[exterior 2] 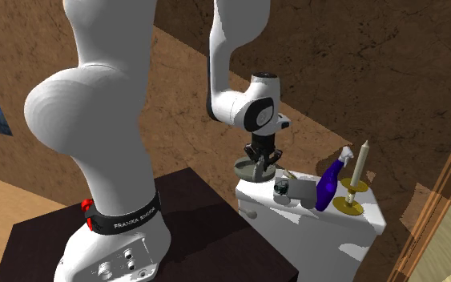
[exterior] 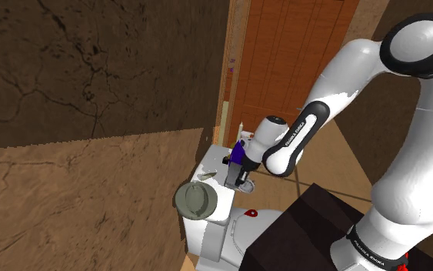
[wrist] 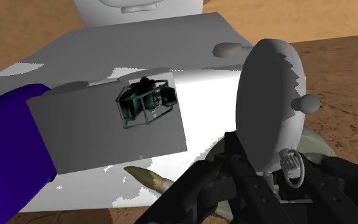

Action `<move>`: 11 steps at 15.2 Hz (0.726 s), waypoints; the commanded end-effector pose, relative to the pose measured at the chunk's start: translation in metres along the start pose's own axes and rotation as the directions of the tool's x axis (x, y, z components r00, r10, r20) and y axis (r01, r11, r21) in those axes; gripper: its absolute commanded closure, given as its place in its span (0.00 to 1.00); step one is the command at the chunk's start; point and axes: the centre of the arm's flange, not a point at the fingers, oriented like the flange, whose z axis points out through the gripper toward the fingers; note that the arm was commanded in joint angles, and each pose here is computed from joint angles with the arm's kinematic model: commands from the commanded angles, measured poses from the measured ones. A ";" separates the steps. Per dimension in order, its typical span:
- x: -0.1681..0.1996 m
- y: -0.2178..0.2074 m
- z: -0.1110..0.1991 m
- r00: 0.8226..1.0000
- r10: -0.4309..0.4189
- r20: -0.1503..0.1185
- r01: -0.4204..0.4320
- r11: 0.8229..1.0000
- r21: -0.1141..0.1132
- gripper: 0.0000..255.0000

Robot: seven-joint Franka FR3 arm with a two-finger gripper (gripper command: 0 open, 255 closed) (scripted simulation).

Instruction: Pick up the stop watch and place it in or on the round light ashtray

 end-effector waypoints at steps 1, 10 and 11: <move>0.017 -0.011 0.003 1.000 -0.001 0.000 0.001 1.000 0.000 1.00; 0.115 -0.070 0.036 1.000 -0.001 0.000 0.001 1.000 0.000 1.00; 0.121 -0.074 0.039 1.000 -0.001 0.000 0.001 1.000 0.000 1.00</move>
